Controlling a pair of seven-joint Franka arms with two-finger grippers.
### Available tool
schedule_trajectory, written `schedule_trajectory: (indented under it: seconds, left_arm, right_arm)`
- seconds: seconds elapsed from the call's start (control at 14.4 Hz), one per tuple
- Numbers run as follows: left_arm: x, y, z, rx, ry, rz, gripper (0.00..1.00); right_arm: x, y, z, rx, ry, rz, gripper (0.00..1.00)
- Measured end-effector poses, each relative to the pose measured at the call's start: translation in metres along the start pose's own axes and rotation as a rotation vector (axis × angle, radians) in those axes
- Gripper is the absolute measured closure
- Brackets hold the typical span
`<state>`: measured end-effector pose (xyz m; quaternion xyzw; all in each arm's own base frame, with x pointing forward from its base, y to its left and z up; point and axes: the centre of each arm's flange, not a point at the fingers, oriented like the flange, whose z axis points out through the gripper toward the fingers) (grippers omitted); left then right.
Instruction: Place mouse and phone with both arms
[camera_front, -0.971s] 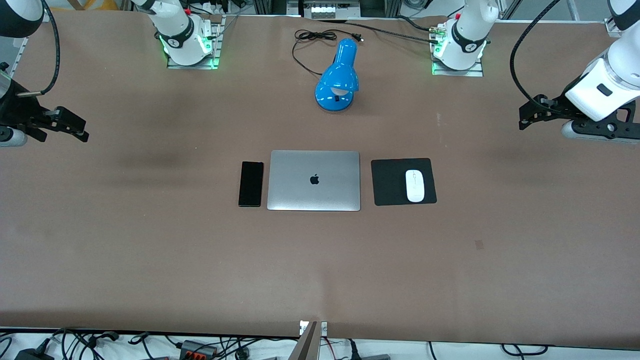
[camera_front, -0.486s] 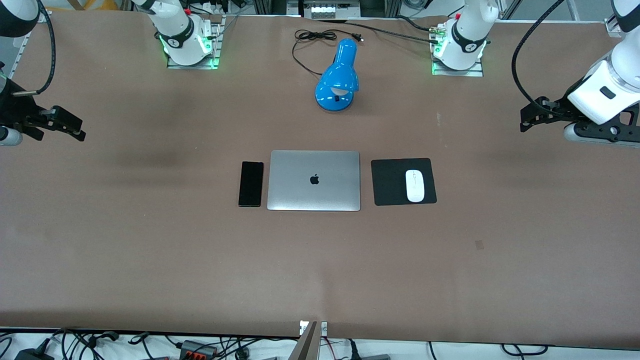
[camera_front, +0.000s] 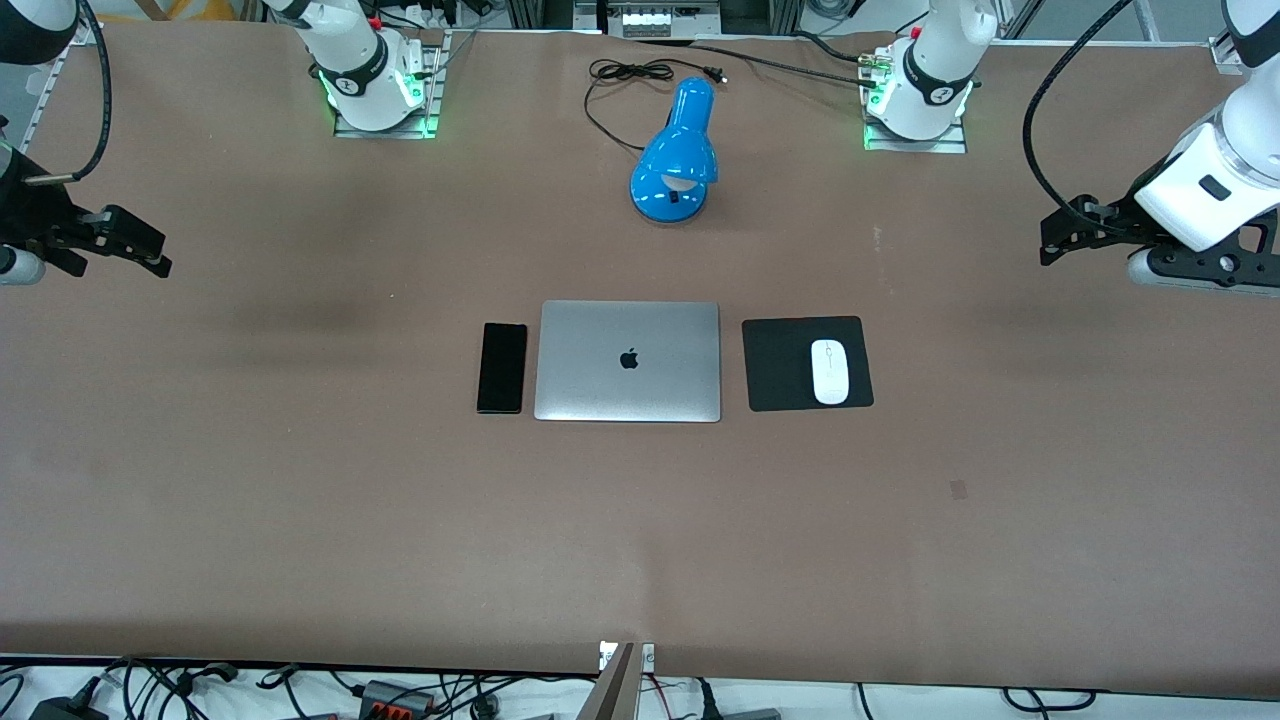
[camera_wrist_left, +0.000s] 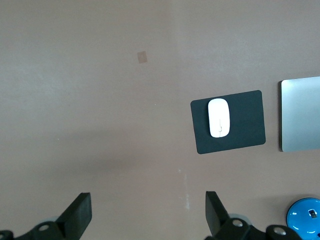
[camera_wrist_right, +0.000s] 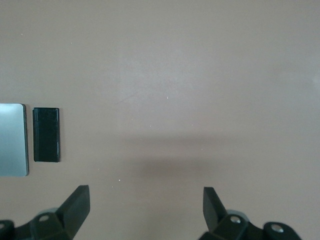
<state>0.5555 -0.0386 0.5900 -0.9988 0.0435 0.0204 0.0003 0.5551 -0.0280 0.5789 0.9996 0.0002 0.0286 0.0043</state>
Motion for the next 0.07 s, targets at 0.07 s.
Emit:
schedule_trajectory:
  seconds: [0.07]
  left_arm:
    - [0.0000,0.0000,-0.0003,0.000,0.000,0.000,0.00]
  right_arm:
    - [-0.0007,0.0000,-0.0008,0.000,-0.001,0.000,0.00]
